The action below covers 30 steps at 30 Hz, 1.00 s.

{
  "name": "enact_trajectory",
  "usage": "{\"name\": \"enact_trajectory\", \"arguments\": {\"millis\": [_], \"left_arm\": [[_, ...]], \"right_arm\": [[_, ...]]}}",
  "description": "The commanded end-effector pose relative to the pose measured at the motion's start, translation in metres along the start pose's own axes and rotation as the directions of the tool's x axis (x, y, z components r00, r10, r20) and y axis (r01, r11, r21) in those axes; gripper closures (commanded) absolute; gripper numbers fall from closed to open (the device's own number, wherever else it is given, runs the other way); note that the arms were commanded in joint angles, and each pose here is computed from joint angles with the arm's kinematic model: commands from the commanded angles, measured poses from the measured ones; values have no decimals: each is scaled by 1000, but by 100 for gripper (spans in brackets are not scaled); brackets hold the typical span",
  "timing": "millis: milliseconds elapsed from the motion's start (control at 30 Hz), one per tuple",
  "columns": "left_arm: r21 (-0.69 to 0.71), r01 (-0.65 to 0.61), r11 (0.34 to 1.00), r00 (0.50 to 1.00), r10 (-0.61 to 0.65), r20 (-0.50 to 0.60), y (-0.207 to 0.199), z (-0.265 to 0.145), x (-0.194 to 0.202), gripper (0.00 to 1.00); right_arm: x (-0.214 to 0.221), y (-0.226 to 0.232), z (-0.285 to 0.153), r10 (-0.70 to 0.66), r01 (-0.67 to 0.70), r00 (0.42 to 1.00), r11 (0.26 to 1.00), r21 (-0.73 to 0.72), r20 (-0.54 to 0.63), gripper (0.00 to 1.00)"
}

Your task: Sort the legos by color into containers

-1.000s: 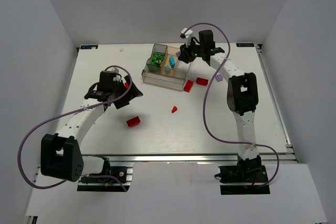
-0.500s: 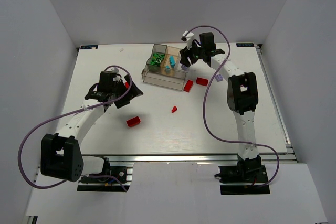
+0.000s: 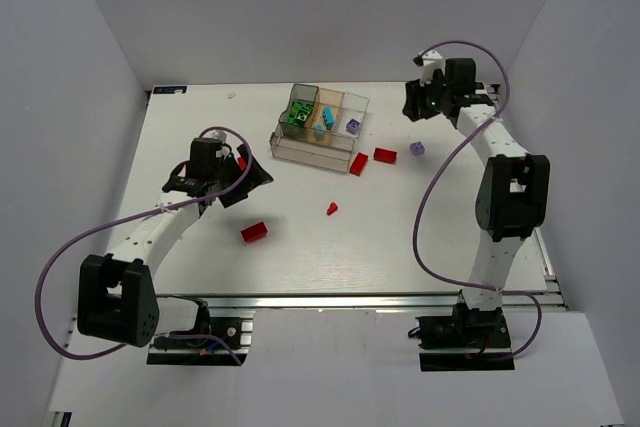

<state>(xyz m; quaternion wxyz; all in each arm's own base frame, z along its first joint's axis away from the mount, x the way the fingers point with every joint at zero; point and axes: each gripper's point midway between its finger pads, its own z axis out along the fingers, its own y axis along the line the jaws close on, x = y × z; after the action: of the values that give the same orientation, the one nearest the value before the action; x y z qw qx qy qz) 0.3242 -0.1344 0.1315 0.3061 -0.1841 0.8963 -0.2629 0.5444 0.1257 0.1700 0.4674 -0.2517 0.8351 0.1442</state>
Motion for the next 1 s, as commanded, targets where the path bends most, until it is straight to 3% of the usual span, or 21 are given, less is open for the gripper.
{"name": "enact_trajectory", "arguments": {"millis": [0, 67, 133, 333, 600, 733, 967], "left_arm": [[42, -23, 999, 999, 21, 25, -12, -2, -8, 5], [41, -26, 999, 999, 25, 20, -13, 0, -9, 5], [42, -31, 999, 999, 31, 14, -15, 2, -11, 5], [44, -27, 999, 1000, 26, 12, -17, 4, -13, 5], [38, -20, 999, 1000, 20, 9, -15, 4, -11, 5], [32, -17, 999, 1000, 16, 10, -13, 3, -10, 6], [28, -15, 999, 1000, 15, 16, -11, 1, -8, 5]], "right_arm": [[53, -13, -13, 44, -35, 987, 998, 61, -154, 41], [74, -23, -11, 41, -26, 977, 997, 76, -210, 33], [91, -27, -9, 49, -29, 965, 996, 79, -257, 31], [126, -32, 5, 35, -13, 937, 998, 66, -346, 30], [142, -40, 19, 19, 7, 924, 998, 66, -382, 32], [144, -39, 22, 8, 16, 924, 998, 59, -383, 44], [130, -35, 23, -45, 54, 941, 998, 18, -334, 75]]}}
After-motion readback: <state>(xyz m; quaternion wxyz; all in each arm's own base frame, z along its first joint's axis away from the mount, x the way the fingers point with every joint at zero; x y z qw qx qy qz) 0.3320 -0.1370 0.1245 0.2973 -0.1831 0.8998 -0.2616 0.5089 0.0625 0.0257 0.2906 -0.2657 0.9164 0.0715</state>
